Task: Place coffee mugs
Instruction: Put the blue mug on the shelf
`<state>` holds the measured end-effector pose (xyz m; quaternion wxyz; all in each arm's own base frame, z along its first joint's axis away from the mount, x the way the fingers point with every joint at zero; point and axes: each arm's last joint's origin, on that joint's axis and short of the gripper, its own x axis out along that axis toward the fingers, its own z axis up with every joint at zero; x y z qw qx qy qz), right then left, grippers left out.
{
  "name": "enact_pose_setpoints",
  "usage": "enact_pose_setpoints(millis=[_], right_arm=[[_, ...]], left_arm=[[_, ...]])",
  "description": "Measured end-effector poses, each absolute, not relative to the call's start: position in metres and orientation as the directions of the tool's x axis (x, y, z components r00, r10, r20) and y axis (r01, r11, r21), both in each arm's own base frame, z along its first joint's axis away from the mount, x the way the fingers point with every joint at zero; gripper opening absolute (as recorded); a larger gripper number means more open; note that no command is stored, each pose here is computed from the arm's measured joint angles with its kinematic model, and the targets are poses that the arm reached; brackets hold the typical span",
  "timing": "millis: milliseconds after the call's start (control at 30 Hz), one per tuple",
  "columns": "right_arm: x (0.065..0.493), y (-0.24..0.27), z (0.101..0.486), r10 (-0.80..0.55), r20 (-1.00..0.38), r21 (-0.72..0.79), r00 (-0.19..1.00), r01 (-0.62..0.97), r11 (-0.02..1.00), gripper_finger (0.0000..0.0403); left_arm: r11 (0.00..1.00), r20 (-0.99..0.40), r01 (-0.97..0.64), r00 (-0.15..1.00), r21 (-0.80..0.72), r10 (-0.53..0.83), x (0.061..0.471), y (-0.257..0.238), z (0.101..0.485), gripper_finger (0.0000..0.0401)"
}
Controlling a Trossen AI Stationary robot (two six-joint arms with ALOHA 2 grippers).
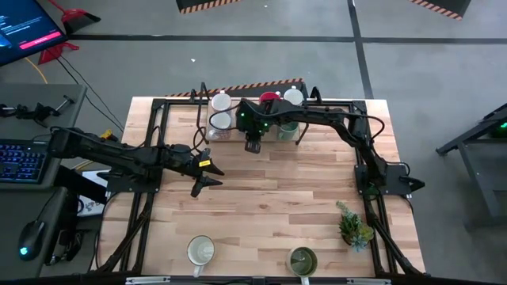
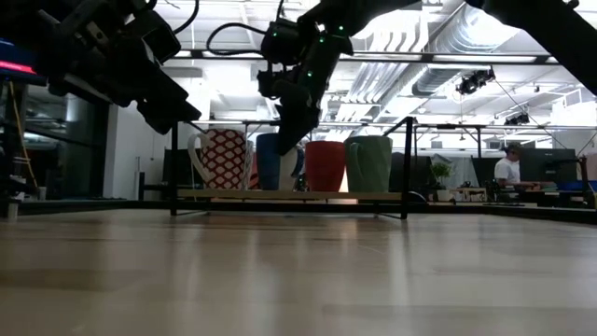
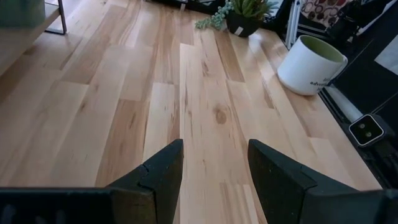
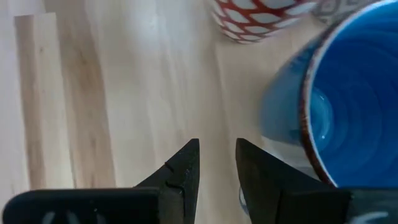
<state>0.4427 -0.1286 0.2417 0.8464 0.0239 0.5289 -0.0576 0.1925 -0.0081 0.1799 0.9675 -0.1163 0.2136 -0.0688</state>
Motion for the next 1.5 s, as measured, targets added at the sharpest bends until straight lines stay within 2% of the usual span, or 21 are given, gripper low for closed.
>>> enact_pose_setpoints(millis=[1067,1500], right_arm=[[0.435,-0.177,0.247,-0.142,-0.848,-0.045,0.510,0.199,0.979,0.0096],[0.431,-0.186,0.247,-0.127,-0.846,-0.018,0.519,0.209,0.978,0.0096]], left_arm=[[0.963,-0.397,0.083,0.900,-0.256,-0.183,0.193,-0.008,0.180,0.0170],[0.963,-0.397,0.083,0.900,-0.256,-0.183,0.192,-0.008,0.180,0.0170]])
